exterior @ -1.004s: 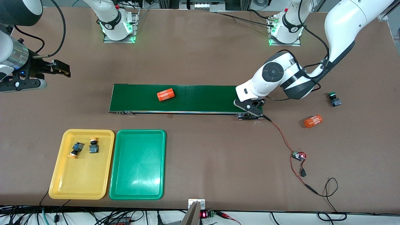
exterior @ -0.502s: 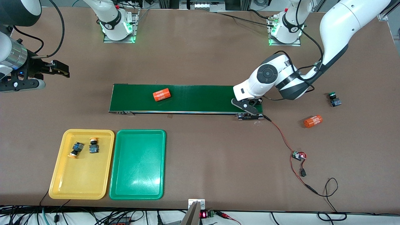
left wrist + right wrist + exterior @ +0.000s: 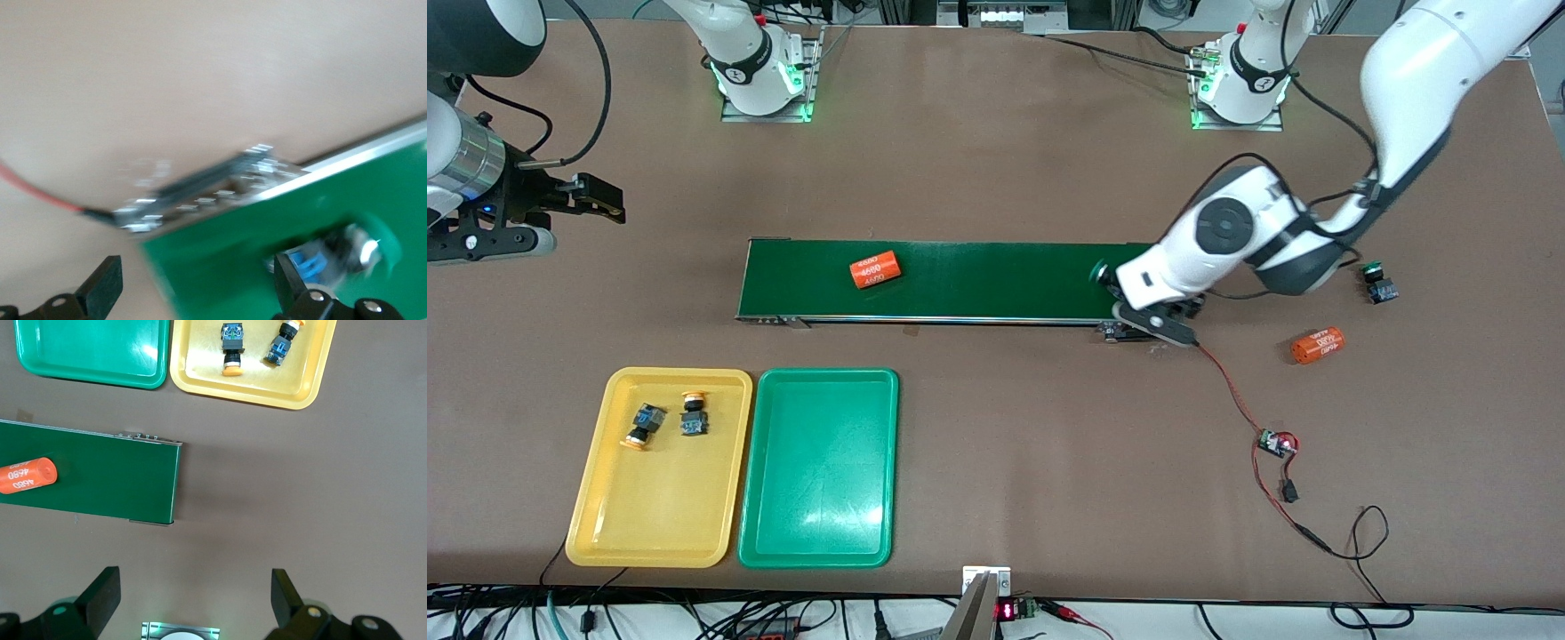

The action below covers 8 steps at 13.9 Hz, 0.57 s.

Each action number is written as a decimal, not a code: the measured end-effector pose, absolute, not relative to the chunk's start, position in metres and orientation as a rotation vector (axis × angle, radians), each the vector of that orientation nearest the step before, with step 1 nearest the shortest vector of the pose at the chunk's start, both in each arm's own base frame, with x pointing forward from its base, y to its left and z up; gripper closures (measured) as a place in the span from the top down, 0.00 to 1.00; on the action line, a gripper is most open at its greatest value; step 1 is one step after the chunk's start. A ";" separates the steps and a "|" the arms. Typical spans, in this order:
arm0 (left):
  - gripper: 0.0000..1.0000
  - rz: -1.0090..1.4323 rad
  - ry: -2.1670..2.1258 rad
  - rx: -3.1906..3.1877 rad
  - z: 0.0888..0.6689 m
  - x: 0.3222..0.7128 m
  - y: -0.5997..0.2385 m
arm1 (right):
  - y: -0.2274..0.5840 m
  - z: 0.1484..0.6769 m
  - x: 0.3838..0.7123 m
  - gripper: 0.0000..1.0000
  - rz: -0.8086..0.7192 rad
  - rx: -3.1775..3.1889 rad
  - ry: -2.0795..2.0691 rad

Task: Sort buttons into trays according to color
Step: 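Place the green-cap button on the belt with the left gripper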

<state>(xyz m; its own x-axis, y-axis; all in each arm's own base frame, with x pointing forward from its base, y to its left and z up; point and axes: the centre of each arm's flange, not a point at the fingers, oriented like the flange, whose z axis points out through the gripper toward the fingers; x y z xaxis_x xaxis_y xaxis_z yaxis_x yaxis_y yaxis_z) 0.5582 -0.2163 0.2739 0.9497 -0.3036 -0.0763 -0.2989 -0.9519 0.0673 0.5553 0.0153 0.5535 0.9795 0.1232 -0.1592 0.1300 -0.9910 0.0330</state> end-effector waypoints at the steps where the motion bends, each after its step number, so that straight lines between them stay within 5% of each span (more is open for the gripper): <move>1: 1.00 -0.139 -0.393 3.063 0.279 0.569 -0.186 | 0.015 0.553 0.555 1.00 -0.244 3.082 0.197; 8: 1.00 -0.302 -0.136 3.157 0.310 0.577 -0.117 | 0.014 0.548 0.557 1.00 -0.259 3.083 0.195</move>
